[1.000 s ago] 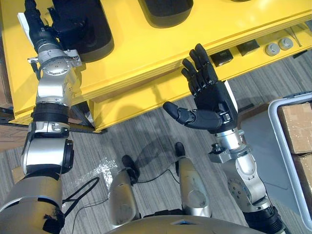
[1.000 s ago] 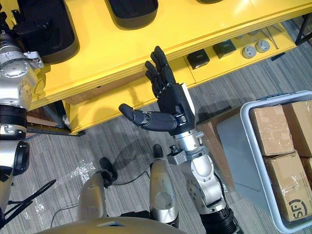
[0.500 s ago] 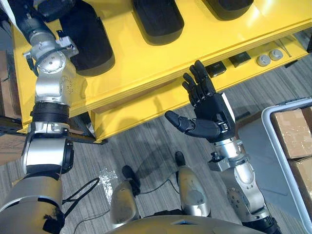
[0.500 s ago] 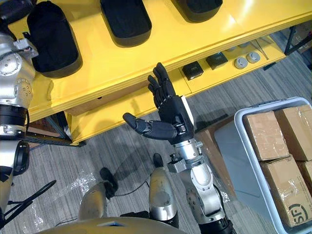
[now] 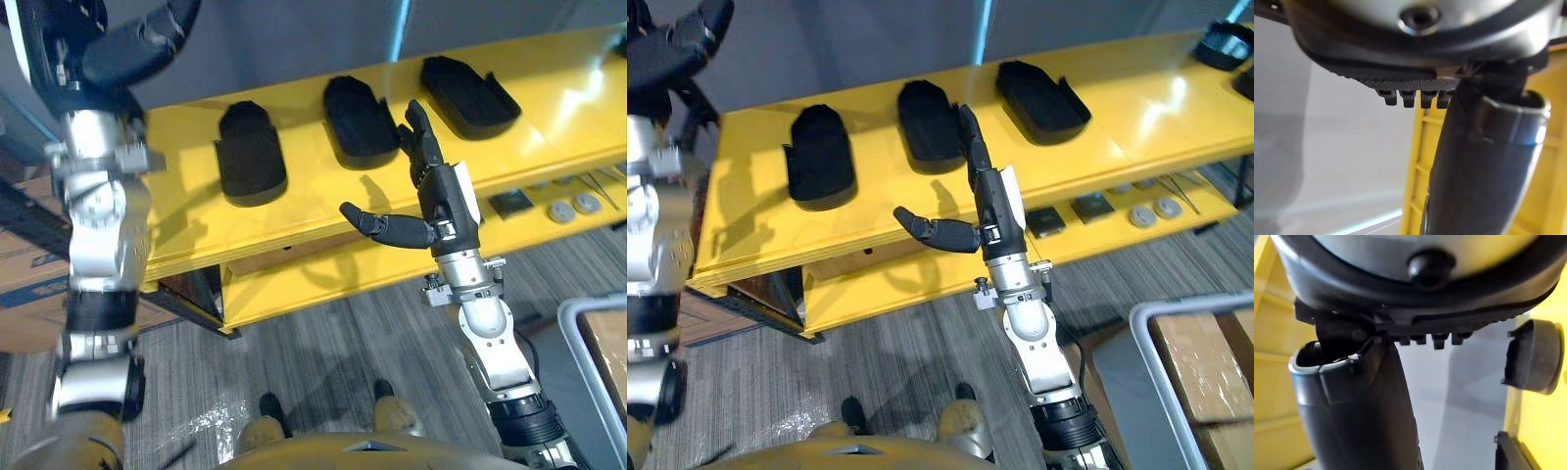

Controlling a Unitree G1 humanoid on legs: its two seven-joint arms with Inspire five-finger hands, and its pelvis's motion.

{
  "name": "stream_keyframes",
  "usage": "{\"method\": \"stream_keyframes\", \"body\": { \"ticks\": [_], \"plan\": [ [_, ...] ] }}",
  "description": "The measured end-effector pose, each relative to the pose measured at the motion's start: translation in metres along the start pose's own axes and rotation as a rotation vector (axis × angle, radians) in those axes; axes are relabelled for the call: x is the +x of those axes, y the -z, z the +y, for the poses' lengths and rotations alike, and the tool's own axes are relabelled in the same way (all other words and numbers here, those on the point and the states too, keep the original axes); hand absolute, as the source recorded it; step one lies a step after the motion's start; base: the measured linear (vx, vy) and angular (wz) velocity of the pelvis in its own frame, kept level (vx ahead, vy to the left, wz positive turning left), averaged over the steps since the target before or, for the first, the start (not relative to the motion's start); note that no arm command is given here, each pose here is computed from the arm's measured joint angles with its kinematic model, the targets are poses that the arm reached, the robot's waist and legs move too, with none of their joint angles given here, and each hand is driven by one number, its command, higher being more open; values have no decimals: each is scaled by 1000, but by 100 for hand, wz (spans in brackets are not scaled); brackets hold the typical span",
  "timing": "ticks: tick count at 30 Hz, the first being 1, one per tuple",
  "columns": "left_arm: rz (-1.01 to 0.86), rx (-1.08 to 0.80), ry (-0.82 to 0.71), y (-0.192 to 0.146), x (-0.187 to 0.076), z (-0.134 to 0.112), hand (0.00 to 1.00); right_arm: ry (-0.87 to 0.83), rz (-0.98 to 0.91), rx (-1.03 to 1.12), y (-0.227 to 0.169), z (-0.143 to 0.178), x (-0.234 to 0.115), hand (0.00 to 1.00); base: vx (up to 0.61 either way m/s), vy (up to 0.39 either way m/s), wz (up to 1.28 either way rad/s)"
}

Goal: Walk over and take three plastic housings, then place them on the shelf

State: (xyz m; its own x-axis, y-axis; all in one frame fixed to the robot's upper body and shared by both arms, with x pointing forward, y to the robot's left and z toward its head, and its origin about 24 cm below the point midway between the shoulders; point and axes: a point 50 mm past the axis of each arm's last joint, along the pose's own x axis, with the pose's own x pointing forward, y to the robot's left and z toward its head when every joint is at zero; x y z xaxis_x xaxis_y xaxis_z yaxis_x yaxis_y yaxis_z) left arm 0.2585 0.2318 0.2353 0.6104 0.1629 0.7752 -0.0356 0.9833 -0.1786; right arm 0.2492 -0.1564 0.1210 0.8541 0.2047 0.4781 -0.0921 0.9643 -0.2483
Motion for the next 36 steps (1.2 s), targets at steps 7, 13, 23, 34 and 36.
{"method": "stream_keyframes", "body": {
  "ticks": [7, 13, 23, 34, 36],
  "plan": [
    [95, -139, 47, -6, -81, -14, 100, -31, 62, -167, 21, 10, 5, 100, -67, -8, 37],
    [227, -195, 238, 5, -106, -30, 100, -150, 71, -279, 30, 29, 13, 100, -95, -2, 24],
    [348, -283, 282, 10, -133, -29, 100, -114, 125, -586, 56, 31, 18, 100, -6, -7, 13],
    [388, -333, 313, 19, -139, -38, 100, 157, 29, -760, 44, 8, 67, 100, -11, -9, 7],
    [391, -331, 311, 19, -139, -38, 100, 204, 31, -808, 45, 0, 70, 100, -24, -15, 4]
  ]
}}
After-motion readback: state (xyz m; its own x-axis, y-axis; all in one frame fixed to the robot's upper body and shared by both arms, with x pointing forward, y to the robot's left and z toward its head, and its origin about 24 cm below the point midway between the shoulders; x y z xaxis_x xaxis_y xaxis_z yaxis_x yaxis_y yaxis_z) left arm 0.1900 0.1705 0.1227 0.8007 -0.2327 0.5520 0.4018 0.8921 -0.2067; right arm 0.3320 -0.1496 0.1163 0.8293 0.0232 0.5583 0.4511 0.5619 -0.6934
